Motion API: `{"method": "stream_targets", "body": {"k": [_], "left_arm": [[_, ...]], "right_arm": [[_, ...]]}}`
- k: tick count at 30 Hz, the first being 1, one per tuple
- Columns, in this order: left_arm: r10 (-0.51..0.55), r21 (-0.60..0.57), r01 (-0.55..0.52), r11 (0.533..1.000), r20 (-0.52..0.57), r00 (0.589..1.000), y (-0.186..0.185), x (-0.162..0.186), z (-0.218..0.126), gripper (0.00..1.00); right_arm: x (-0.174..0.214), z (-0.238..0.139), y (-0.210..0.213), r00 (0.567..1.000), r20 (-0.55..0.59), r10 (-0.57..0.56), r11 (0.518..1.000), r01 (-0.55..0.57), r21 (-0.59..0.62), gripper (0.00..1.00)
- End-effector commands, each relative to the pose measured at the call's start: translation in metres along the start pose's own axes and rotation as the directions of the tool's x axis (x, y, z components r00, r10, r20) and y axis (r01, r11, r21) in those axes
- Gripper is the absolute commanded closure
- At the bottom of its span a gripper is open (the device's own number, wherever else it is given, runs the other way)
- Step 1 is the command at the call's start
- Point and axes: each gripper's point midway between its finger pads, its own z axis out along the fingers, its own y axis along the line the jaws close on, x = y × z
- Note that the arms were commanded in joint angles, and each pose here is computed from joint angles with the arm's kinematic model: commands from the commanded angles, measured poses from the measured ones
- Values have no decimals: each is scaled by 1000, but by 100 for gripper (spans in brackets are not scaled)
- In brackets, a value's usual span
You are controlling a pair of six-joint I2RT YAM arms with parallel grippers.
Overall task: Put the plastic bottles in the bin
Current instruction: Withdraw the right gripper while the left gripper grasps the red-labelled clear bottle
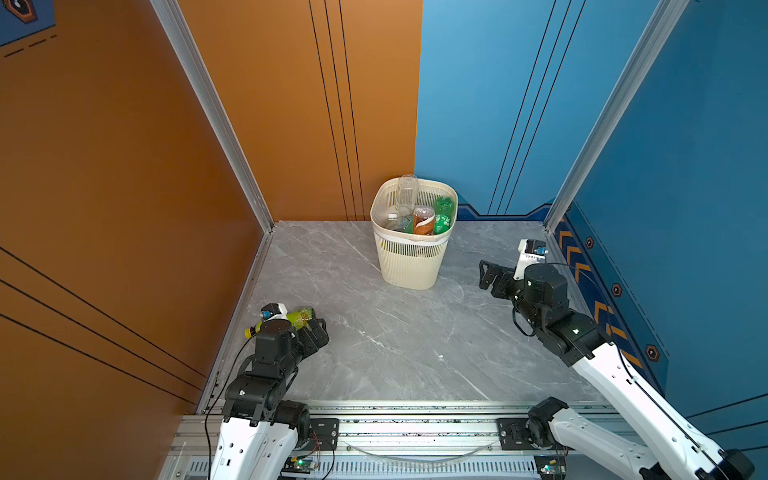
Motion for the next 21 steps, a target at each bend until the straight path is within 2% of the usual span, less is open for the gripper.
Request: {"method": "stream_targets", "body": {"k": [1, 6, 11, 14, 18, 21], "left_arm": [[36, -6, -36, 999, -13, 999, -3, -5, -1, 2], [115, -58, -122, 991, -107, 988, -2, -3, 14, 2], [206, -188, -255, 949, -247, 947, 15, -2, 32, 1], [240, -186, -302, 935, -296, 925, 11, -4, 33, 4], [290, -255, -380, 889, -329, 899, 28, -3, 40, 4], [289, -238, -396, 887, -384, 877, 27, 5, 50, 4]], "right_arm": [[1, -2, 0, 996, -10, 93, 995, -93, -20, 0], [-4, 2, 1, 991, 3, 137, 989, -136, -49, 0], [-2, 8, -2, 982, -9, 188, 978, -188, -86, 0], [-2, 9, -9, 972, -15, 235, 967, -235, -98, 0], [-2, 6, -17, 958, 4, 288, 951, -285, -119, 0], [-4, 0, -27, 944, 19, 329, 938, -325, -120, 0]]}}
